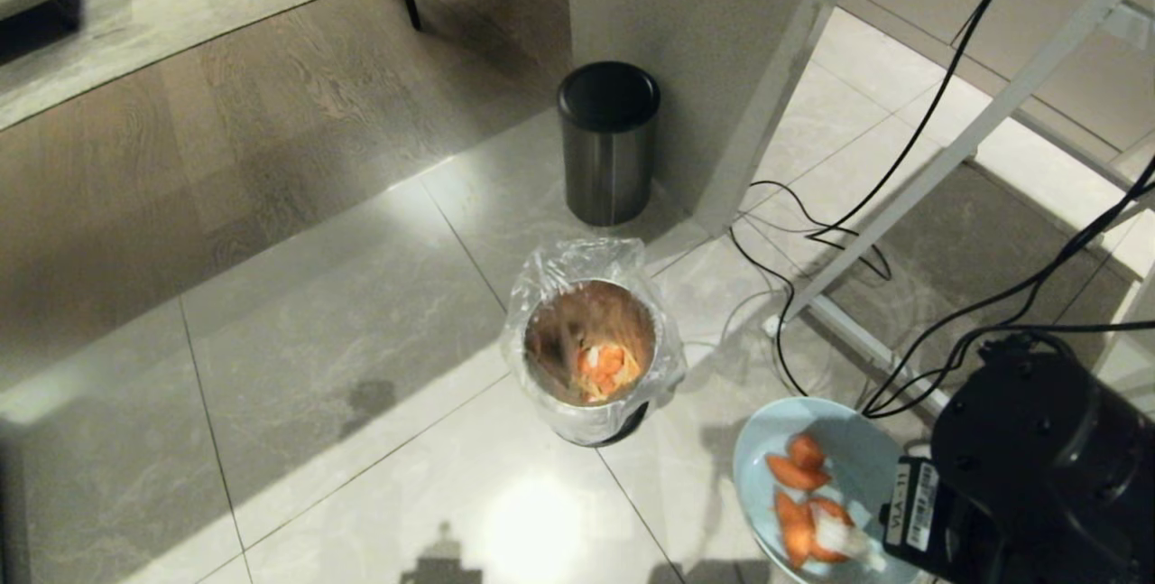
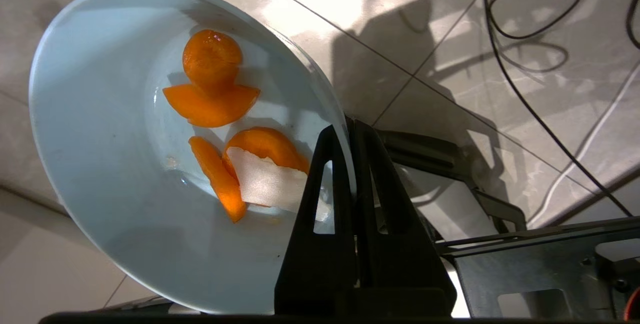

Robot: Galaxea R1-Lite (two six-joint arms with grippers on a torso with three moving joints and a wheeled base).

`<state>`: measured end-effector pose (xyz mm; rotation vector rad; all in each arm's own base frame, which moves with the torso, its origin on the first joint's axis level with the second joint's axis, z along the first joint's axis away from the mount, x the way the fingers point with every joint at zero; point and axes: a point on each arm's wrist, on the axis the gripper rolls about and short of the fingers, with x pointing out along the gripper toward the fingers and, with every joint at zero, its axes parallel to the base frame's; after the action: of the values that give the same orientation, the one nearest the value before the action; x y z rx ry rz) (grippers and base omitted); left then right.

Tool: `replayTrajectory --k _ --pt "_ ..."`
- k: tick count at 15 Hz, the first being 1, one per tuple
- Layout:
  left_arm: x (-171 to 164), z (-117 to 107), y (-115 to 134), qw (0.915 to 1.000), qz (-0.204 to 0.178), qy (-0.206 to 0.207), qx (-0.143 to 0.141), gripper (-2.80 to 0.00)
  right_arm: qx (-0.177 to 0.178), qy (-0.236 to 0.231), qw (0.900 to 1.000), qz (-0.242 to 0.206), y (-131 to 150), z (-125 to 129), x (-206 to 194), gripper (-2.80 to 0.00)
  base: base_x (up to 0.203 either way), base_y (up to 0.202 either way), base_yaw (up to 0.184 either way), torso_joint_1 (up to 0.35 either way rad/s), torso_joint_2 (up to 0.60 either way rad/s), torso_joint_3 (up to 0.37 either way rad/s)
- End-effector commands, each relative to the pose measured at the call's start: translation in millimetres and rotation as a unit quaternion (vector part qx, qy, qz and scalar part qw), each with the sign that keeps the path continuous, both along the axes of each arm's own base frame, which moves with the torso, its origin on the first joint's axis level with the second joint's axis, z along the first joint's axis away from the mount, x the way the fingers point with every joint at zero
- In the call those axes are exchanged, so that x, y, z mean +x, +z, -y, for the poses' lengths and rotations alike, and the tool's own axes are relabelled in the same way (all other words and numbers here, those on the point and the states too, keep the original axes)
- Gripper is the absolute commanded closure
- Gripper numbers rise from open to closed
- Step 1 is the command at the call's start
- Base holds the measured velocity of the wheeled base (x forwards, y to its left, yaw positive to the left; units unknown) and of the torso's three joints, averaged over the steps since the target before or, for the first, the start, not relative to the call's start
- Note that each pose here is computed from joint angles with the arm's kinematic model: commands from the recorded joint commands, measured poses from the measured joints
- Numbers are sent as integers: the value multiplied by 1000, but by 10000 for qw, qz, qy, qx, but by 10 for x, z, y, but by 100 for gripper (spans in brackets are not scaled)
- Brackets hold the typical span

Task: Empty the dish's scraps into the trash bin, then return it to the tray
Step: Move the bowl over the trash can

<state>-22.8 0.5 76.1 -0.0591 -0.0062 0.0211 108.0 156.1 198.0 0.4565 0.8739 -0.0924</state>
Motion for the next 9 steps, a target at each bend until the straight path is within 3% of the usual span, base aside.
replayTrajectory --k 1,9 --pt "1 0 0 10000 -5 1 -4 0 -62 -44 10000 -17 -3 11 -6 0 0 0 0 1 9 -198" --pt "1 0 0 10000 -5 5 -4 0 -195 -65 9997 -101 -62 11 1 0 0 0 0 2 3 -197"
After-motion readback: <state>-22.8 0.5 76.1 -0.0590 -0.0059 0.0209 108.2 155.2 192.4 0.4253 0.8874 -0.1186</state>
